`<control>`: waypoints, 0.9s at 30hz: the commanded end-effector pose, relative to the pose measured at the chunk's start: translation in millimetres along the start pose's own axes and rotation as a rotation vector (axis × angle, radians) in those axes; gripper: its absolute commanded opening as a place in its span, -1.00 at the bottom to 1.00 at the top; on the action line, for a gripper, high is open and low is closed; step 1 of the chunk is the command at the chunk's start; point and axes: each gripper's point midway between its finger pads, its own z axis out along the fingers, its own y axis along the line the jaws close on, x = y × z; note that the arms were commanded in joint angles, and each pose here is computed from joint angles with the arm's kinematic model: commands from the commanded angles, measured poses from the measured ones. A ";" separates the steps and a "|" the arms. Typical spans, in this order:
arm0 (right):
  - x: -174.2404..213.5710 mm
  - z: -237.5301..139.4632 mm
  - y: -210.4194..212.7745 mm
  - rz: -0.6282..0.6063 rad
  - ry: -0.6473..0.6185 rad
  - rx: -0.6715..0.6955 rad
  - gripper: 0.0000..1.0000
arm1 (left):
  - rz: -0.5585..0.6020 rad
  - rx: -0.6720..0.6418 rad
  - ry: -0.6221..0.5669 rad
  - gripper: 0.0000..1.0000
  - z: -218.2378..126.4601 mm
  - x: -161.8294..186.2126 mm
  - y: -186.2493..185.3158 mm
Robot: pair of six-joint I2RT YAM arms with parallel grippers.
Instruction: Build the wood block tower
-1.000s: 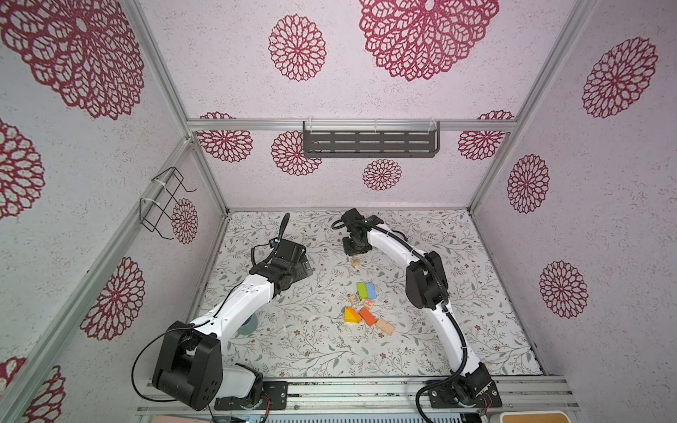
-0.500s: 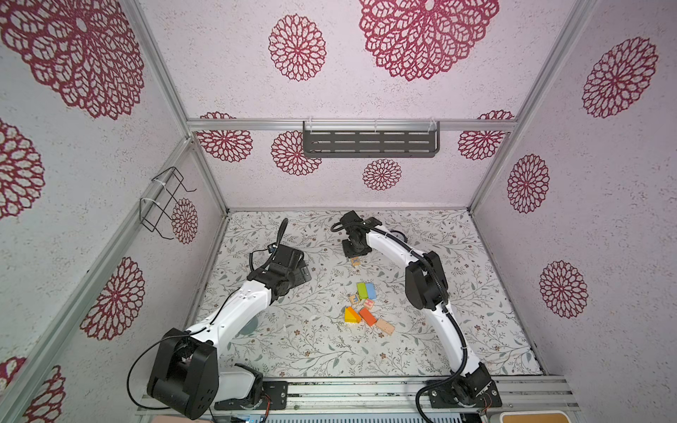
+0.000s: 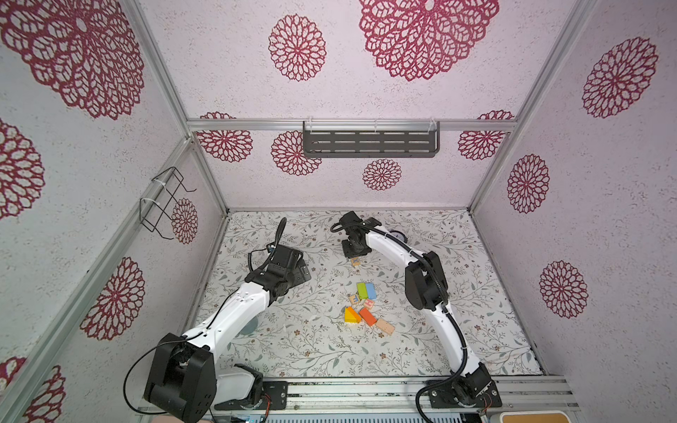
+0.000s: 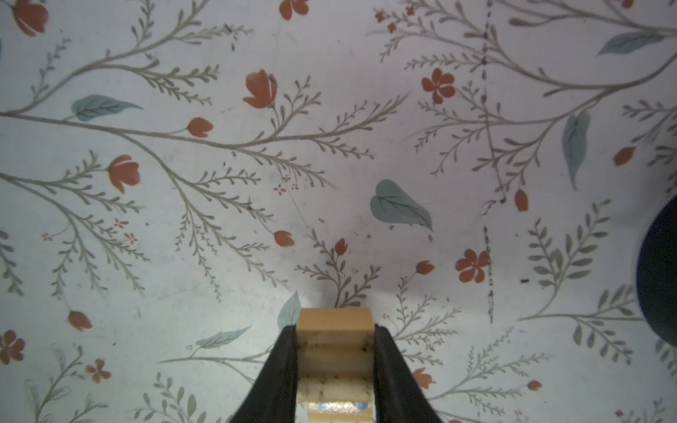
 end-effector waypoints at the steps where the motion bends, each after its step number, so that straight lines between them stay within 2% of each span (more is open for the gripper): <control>1: 5.2 -33.0 -5.0 0.008 0.005 0.028 -0.35 | -0.020 0.025 -0.021 0.95 -1.8 -5.1 -3.9; 13: 15.6 -36.4 -4.6 0.009 0.011 0.026 -0.35 | -0.025 0.031 -0.015 0.95 -0.3 -1.1 -3.7; 27: 10.0 -31.4 -4.2 0.018 -0.008 0.028 -0.35 | -0.022 0.025 -0.016 0.95 1.6 1.1 -1.3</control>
